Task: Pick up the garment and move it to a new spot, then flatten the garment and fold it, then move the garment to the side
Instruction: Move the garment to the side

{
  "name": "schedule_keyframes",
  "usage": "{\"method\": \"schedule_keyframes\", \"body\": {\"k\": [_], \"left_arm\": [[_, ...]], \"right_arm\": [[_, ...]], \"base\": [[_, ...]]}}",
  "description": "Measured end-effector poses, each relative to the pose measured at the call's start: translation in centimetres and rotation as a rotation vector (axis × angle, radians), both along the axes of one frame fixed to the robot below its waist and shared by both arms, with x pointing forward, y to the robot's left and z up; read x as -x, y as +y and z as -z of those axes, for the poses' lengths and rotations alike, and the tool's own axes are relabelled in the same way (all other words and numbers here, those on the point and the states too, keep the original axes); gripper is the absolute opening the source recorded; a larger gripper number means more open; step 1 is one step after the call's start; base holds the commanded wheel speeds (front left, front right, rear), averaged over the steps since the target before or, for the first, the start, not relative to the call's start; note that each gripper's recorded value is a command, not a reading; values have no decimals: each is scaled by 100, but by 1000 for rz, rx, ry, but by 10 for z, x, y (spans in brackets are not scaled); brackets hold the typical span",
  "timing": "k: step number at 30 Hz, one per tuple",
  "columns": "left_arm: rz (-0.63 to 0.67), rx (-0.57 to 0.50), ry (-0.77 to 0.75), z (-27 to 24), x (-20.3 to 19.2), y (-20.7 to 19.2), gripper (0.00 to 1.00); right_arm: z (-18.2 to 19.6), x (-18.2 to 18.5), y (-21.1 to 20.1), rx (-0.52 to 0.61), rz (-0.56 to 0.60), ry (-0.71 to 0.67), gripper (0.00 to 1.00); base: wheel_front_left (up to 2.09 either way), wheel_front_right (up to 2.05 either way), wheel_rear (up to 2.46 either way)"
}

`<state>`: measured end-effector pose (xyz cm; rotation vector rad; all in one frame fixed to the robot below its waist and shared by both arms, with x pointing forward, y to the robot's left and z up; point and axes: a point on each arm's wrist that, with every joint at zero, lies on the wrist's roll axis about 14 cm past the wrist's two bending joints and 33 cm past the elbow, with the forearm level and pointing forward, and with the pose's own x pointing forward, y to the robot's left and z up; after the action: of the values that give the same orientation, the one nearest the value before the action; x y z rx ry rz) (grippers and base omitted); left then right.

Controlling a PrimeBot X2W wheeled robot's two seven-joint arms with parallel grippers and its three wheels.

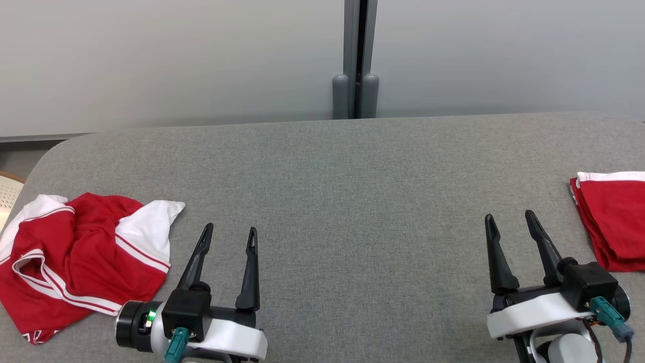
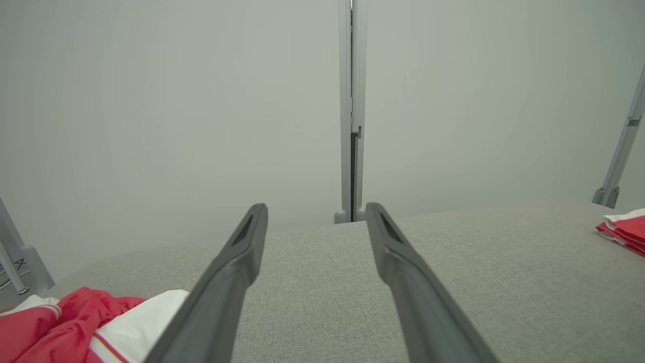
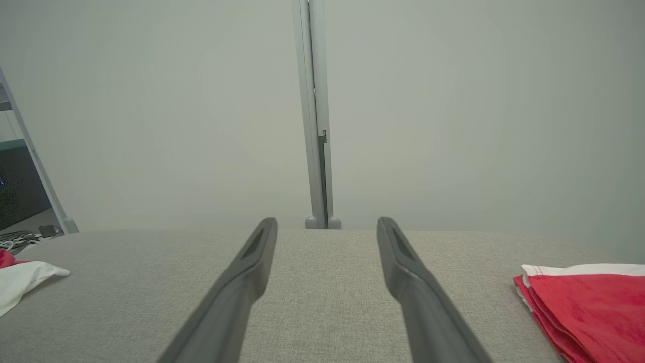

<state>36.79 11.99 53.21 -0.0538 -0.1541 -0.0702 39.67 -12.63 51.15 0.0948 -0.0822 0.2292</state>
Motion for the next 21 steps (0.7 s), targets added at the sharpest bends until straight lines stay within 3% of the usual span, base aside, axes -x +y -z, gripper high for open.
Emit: {"method": "schedule_keyframes", "body": {"k": [21], "left_arm": [[7, -7, 42, 14, -3, -1, 100]], "right_arm": [[6, -3, 1, -24, 7, 21, 100]], "base": [[0, 0, 0]]}}
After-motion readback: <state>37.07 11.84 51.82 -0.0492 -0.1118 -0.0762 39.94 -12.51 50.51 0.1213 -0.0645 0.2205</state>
